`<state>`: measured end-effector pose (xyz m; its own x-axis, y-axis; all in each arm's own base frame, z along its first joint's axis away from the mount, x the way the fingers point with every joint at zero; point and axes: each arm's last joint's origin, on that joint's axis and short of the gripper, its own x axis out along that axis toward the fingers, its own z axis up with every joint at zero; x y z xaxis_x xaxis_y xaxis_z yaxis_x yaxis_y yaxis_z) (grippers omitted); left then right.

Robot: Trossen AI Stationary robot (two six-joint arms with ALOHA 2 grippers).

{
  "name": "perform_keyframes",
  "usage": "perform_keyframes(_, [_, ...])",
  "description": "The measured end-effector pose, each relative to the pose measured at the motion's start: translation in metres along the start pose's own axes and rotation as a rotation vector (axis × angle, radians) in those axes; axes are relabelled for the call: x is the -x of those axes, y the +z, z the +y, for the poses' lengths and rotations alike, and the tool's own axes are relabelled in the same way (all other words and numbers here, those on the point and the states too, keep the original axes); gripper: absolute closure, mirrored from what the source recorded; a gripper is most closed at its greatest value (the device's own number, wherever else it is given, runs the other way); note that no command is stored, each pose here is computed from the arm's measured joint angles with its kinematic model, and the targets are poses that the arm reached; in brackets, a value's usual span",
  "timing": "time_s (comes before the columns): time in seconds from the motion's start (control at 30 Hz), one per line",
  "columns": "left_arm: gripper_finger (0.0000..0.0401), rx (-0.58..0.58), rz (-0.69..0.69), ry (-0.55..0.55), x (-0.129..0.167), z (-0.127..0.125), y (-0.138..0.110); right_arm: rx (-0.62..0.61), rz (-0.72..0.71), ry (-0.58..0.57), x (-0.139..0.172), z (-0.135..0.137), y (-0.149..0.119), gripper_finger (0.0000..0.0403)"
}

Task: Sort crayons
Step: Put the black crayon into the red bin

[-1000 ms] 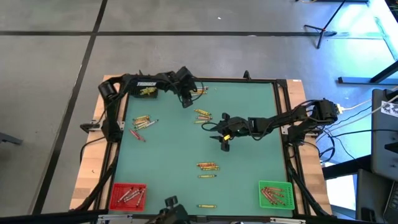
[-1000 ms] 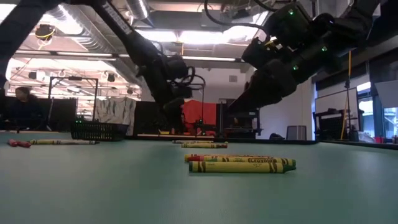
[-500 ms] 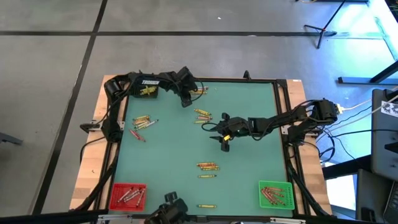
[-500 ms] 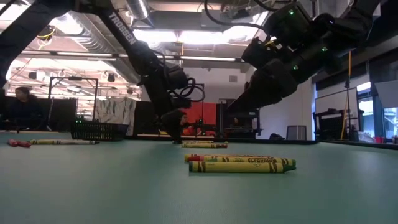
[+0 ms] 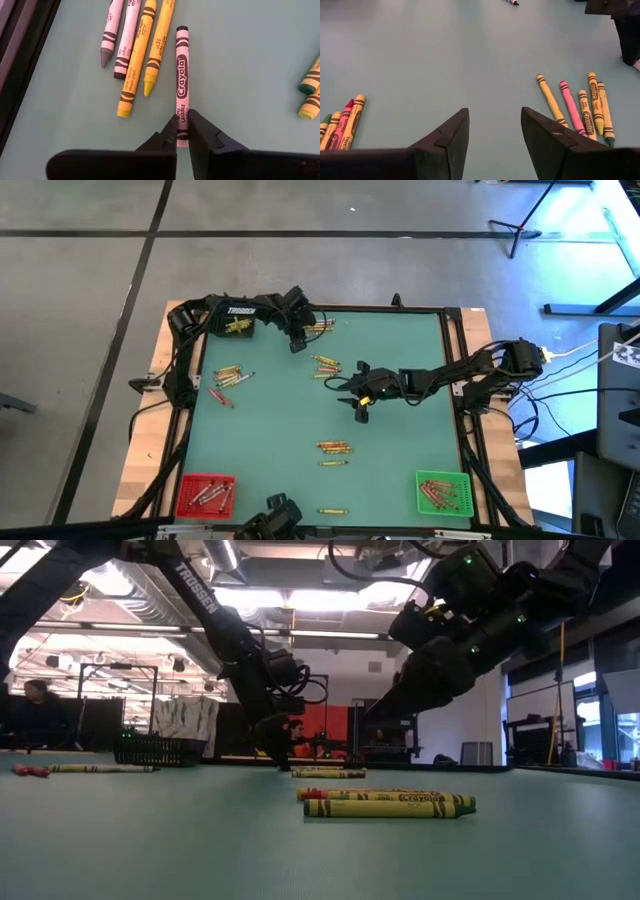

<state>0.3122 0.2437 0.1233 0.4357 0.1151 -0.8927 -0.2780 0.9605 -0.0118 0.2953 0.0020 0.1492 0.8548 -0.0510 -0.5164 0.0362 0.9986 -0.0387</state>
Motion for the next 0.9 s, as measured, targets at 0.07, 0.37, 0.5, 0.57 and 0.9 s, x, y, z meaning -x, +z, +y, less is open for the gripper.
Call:
perform_keyframes(0.07, [0.0391, -0.005, 0.007, 0.007, -0.002, -0.002, 0.000, -0.009, 0.000, 0.001, 0.000, 0.000, 0.000, 0.0227])
perform_keyframes(0.37, [0.0396, -0.041, 0.040, 0.071, 0.019, -0.034, 0.011, -0.111, 0.002, 0.003, 0.000, 0.000, 0.000, 0.0227])
perform_keyframes(0.5, [0.0397, -0.048, 0.003, 0.102, 0.053, -0.056, 0.022, -0.151, 0.011, 0.006, -0.002, 0.003, -0.002, 0.0227])
perform_keyframes(0.57, [0.0397, -0.051, 0.000, 0.112, 0.070, -0.069, 0.024, -0.146, 0.020, 0.002, -0.004, 0.006, -0.005, 0.0227])
perform_keyframes(0.9, [0.0399, -0.057, -0.034, 0.051, 0.160, -0.155, 0.014, -0.116, -0.005, 0.030, -0.004, 0.024, -0.004, 0.0227])
